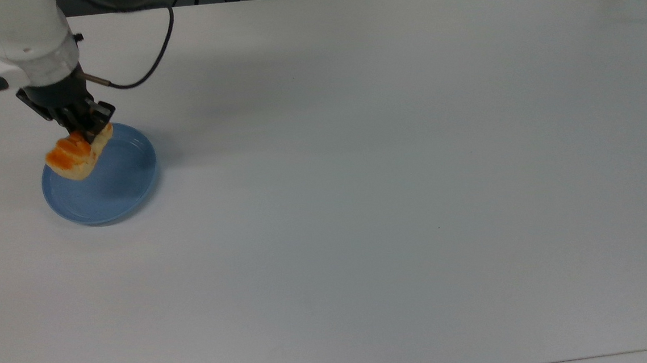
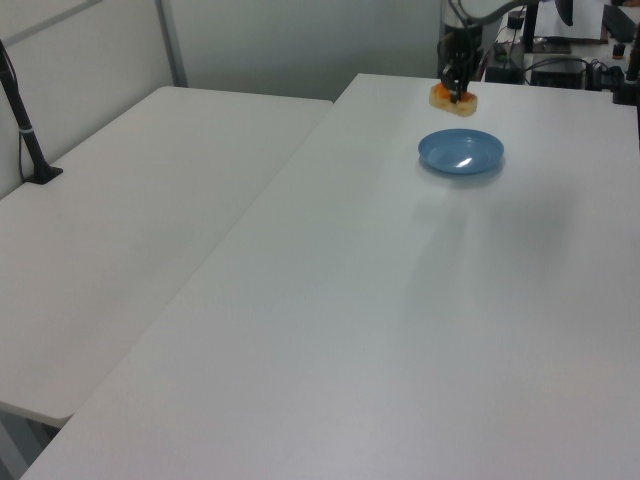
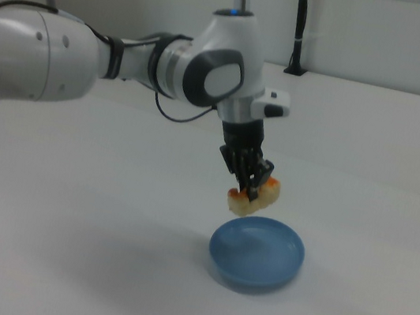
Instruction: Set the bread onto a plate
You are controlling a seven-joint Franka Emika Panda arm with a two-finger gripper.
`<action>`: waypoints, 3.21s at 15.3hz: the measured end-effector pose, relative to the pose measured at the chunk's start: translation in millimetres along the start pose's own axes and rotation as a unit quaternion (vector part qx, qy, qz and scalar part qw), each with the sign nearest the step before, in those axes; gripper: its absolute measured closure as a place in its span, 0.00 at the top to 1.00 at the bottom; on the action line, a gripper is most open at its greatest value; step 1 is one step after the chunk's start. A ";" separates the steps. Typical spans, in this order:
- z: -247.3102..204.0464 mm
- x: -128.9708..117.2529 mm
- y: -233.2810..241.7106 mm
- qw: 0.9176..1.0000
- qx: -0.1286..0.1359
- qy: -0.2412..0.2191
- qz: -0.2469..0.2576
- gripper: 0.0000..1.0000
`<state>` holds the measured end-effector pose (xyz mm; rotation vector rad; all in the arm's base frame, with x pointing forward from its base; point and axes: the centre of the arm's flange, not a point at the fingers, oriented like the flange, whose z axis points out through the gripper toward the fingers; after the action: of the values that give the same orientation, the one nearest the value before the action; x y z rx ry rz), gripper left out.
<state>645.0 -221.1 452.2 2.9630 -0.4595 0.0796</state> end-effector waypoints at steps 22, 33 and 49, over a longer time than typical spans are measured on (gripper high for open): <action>96.3 -6.8 6.7 0.999 0.001 -0.036 0.013 1.00; -111.5 -51.0 43.1 0.998 0.018 -0.028 0.052 1.00; -209.5 -102.1 -56.3 0.998 0.053 0.003 0.020 1.00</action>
<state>558.6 -106.6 644.3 3.0562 -0.5303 0.1203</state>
